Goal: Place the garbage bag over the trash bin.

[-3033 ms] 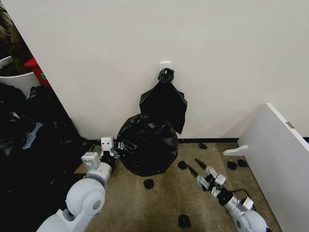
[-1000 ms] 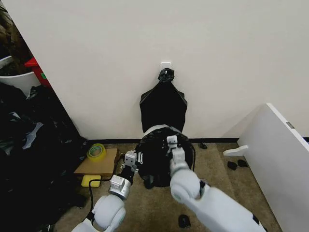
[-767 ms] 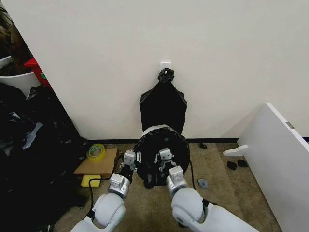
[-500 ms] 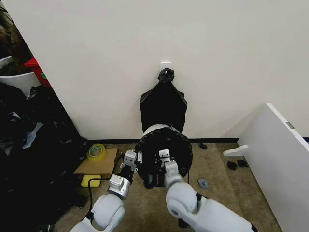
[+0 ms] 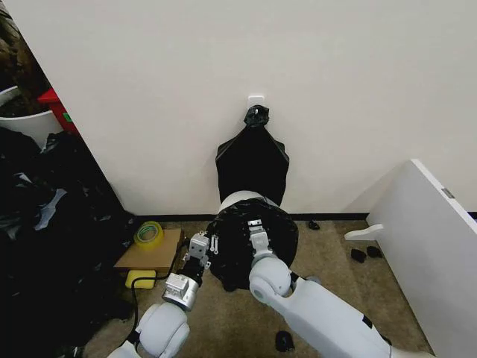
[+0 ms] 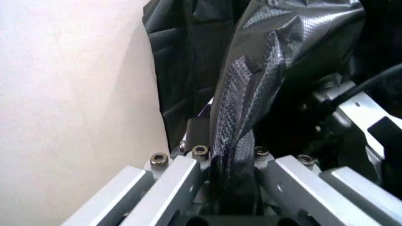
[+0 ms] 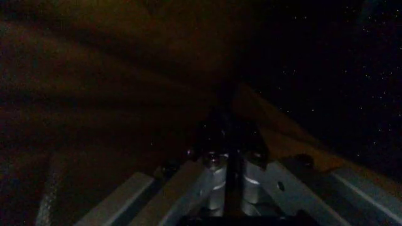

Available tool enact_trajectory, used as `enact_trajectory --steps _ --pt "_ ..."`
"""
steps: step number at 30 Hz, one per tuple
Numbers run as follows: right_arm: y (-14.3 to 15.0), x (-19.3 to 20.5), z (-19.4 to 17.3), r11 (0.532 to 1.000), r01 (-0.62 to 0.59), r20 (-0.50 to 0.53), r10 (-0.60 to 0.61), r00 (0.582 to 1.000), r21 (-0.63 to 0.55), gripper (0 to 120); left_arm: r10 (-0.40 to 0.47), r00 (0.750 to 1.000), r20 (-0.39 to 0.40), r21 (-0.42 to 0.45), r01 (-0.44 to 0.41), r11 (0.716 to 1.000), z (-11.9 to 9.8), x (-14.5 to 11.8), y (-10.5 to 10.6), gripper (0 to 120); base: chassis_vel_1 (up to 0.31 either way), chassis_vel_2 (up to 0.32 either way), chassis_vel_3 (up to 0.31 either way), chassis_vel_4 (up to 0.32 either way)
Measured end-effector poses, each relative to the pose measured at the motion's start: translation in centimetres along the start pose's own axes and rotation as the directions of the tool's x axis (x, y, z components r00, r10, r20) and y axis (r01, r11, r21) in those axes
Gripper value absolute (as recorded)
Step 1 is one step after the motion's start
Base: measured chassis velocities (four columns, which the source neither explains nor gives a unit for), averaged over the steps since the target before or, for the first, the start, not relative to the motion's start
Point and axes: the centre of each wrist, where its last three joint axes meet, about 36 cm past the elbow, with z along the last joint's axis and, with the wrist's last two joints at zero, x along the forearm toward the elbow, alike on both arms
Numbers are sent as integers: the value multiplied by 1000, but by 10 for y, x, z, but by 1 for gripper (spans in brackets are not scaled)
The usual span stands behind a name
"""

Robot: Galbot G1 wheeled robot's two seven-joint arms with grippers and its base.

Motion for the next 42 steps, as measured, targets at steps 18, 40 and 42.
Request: enact_trajectory --steps 18,40,42 --pt "11 68 -6 988 154 -184 -150 971 11 0 50 996 74 -25 -49 999 3 2 1 1 0 0 0 0" --pt "-10 36 44 984 172 120 -175 977 40 0 66 994 92 -35 -63 997 4 6 3 1 0 0 0 0" --pt "-8 39 43 984 177 90 -178 980 25 0 67 994 91 -32 -64 997 4 6 2 1 0 0 0 0"
